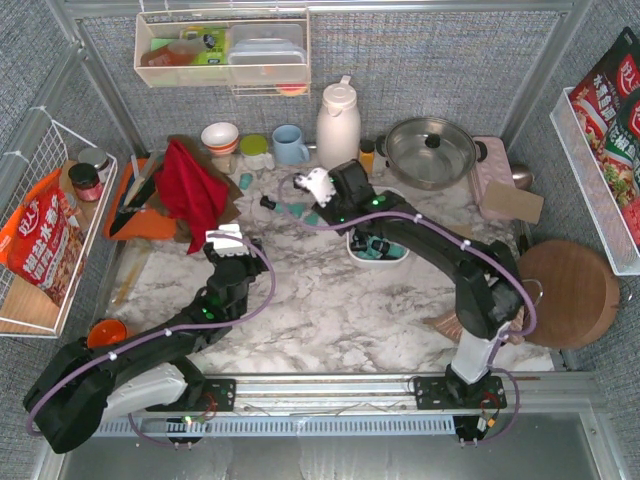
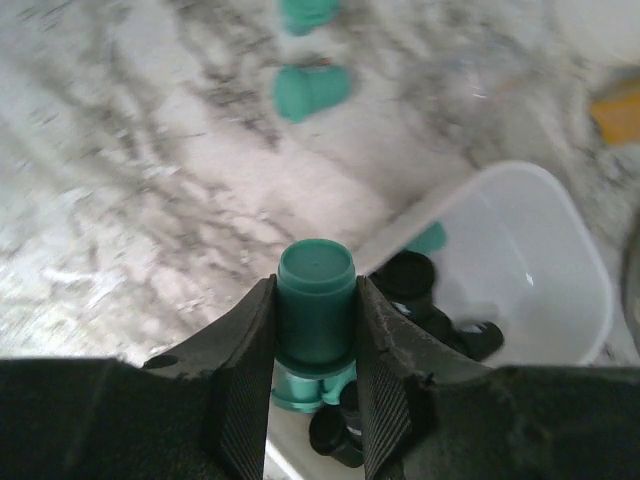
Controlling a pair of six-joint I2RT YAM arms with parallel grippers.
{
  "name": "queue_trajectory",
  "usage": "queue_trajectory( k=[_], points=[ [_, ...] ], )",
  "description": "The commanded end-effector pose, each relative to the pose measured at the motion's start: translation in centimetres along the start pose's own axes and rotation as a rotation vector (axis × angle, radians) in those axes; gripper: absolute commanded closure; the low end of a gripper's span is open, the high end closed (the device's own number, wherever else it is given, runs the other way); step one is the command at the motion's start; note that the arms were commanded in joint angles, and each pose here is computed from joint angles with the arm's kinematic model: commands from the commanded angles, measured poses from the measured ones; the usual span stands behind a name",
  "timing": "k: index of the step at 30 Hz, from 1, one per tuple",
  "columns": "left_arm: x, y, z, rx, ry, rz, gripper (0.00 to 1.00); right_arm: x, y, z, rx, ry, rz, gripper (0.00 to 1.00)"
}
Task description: Mix the coffee capsules in the storage basket
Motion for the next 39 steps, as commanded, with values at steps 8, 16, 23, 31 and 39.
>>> queue_trajectory(
  k=[8,16,23,31,39],
  points=[
    [0.6,-0.4,0.0,-0.02,-0.021,0.034,0.18,-5.3,-9.6,1.7,-0.447,-0.037,-0.51,0.73],
    [0.4,-0.5,-0.2,-0.02,-0.014,0.022,0.18,-11.6,-11.2,-0.7,-0.478,0.088,-0.788,0.55],
    [0.2,-0.6,-0.4,-0.016,-0.006,0.009,0.18,-12.4,-11.0,-0.6,-0.442,0.086,-0.841,0.41],
    [-0.3,-1.9,-1.4,-0.037,0.025,-0.008,0.18,-10.8,-9.9,4.9,-0.457,-0.049,-0.814,0.4],
    [-1.3,-5.1,-4.7,-0.053,0.107,-0.098,0.18,-12.7,-5.6,8.8,-0.498,-0.124,-0.713,0.4]
  ],
)
Point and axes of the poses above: each gripper's point midway between its finger pads, its own z axis back along the fingers, its own y axis along the line the jaws close on, x = y × z, the point moved 2 cm from there along z, back along the fingers, and after that the axes turned 4 degrees about z, right-handed, at the moved point
